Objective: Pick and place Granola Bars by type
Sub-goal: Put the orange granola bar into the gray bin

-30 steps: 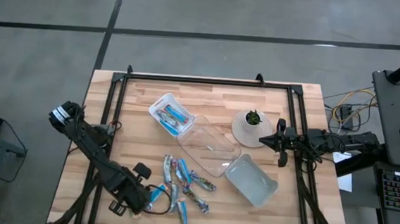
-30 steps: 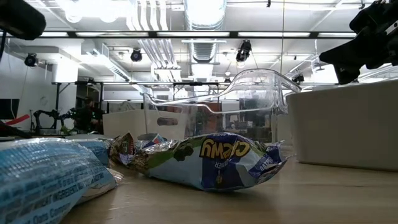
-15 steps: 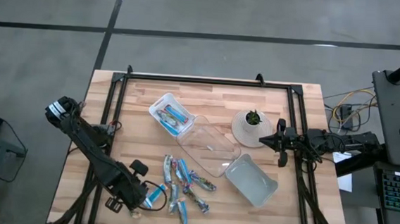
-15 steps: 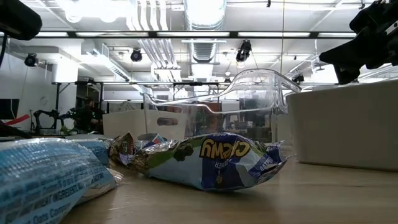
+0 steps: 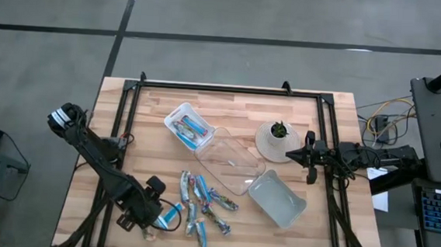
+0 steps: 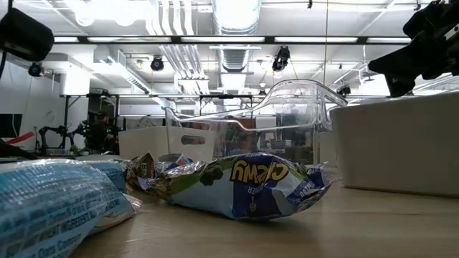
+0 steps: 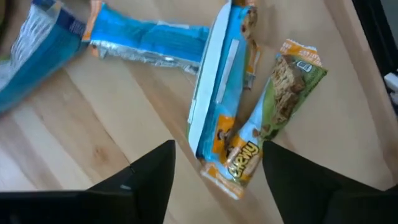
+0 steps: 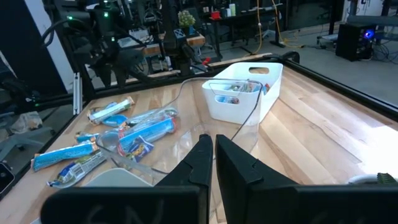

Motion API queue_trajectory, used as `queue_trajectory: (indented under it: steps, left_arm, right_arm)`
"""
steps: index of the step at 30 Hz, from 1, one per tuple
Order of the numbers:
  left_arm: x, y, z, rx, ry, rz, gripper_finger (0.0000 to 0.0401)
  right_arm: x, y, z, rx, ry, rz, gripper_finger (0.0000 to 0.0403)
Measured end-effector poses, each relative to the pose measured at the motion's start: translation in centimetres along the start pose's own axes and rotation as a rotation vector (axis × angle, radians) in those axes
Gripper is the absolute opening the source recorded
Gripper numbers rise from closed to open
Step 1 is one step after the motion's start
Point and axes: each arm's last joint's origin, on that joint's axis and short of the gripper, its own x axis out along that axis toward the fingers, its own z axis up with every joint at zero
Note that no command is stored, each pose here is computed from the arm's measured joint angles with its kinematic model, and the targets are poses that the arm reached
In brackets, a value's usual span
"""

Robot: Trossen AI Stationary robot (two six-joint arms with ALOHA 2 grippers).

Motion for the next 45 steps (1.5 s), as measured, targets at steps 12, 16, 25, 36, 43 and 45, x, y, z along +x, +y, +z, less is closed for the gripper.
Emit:
queue_trajectory:
  steps: [12, 16, 25, 36, 43, 45]
  left_arm:
    - [1.7, 0.1, -0.2, 0.112, -0.052, -0.007, 0.0222]
    - [2.2, 0.2, -0.1, 0.111, -0.039, 0.018, 0.0222]
    - [2.8, 0.1, 0.3, 0.112, -0.058, 0.021, 0.0222]
    - [4.3, -0.1, 0.5, 0.125, -0.016, 0.030, 0.0222]
    - [4.9, -0.4, 0.6, 0.134, -0.005, 0.032, 0.0222]
    - [5.1, -0.5, 0.6, 0.129, 0.000, 0.032, 0.0222]
  right_arm:
    - [0.0, 0.0, 0.0, 0.000, 0.000, -0.001, 0.0013]
    - [0.0, 0.0, 0.0, 0.000, 0.000, -0.001, 0.0013]
    - [0.0, 0.0, 0.0, 0.000, 0.000, 0.000, 0.0013]
    - [0.0, 0.0, 0.0, 0.000, 0.000, -0.001, 0.0013]
    - [0.0, 0.0, 0.0, 0.000, 0.000, 0.000, 0.0013]
    - [0.0, 0.0, 0.0, 0.000, 0.000, 0.000, 0.0013]
